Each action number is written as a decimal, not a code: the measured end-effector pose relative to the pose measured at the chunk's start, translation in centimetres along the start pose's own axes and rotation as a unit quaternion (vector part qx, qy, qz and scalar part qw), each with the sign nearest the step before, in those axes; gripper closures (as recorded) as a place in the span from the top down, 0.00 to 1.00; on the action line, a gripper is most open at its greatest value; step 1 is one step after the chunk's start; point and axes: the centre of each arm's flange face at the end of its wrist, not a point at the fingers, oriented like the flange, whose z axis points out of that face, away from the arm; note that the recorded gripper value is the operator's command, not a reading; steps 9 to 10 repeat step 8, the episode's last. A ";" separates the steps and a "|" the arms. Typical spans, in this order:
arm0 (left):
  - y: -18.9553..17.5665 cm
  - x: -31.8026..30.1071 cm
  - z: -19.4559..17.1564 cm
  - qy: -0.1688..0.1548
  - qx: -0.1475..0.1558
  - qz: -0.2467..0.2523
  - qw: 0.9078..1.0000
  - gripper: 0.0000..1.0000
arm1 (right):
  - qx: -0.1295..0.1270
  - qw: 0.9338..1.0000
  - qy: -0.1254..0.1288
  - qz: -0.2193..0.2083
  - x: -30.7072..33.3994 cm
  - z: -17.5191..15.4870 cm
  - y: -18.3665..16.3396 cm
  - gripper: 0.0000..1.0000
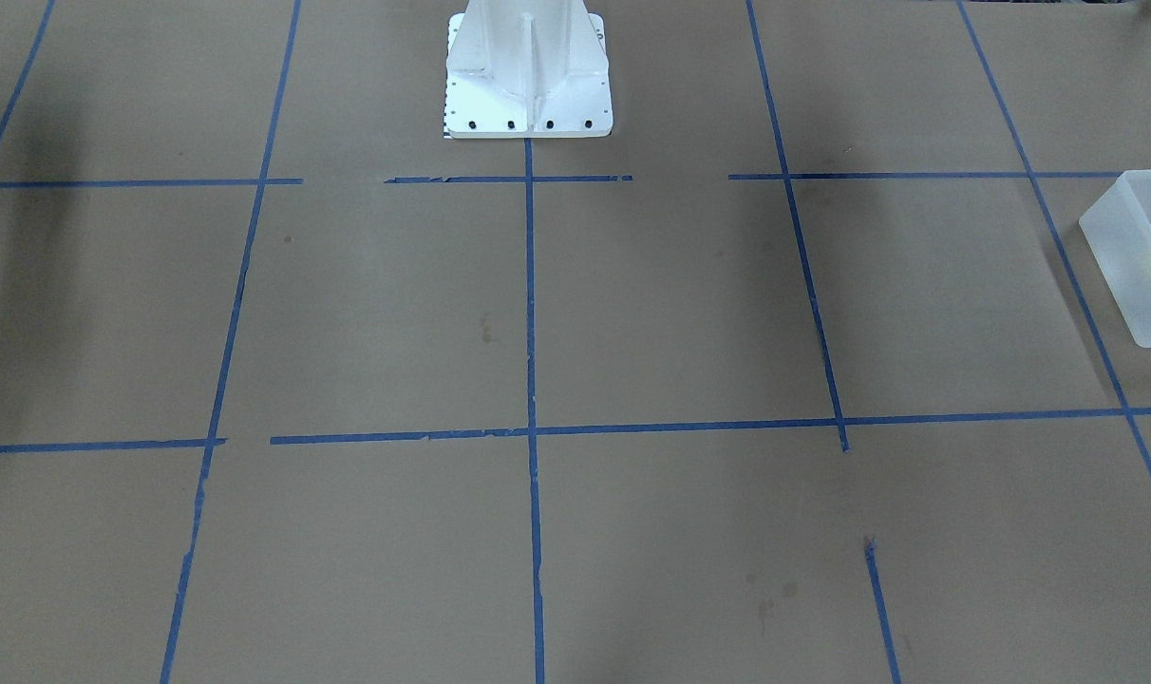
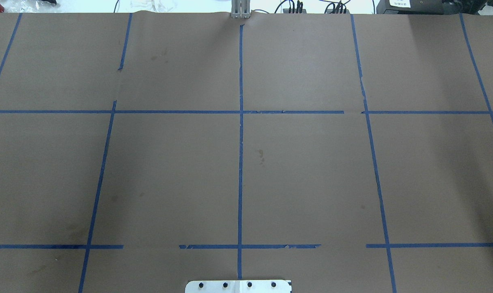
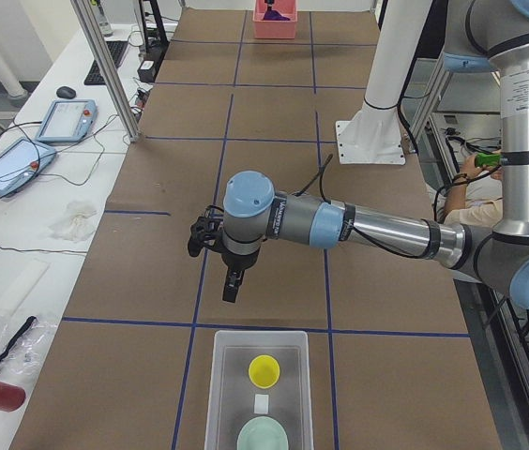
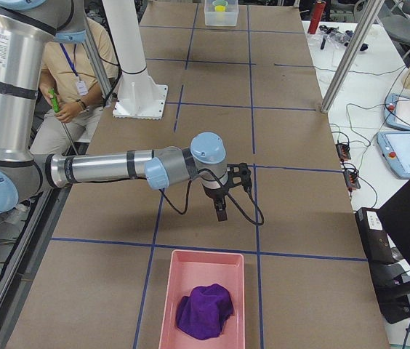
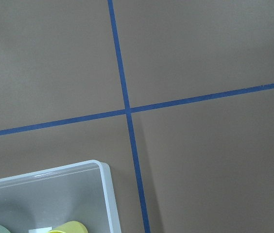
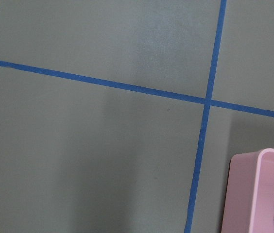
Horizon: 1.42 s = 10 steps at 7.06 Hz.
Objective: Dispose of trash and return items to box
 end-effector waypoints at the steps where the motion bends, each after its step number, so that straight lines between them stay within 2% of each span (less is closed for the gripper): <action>1: 0.7 -0.9 0.6 0.000 -0.009 -0.012 1.000 1.00 | 0.000 1.000 -0.001 0.000 0.0 0.0 0.0 1.00; 4: 2.2 -2.4 1.5 0.000 -0.033 -0.043 0.999 1.00 | -0.001 1.000 -0.002 0.002 0.0 0.0 0.0 1.00; 10: 2.0 -2.6 1.6 0.000 -0.035 -0.047 0.998 1.00 | -0.004 1.000 -0.009 0.004 0.0 0.2 0.2 1.00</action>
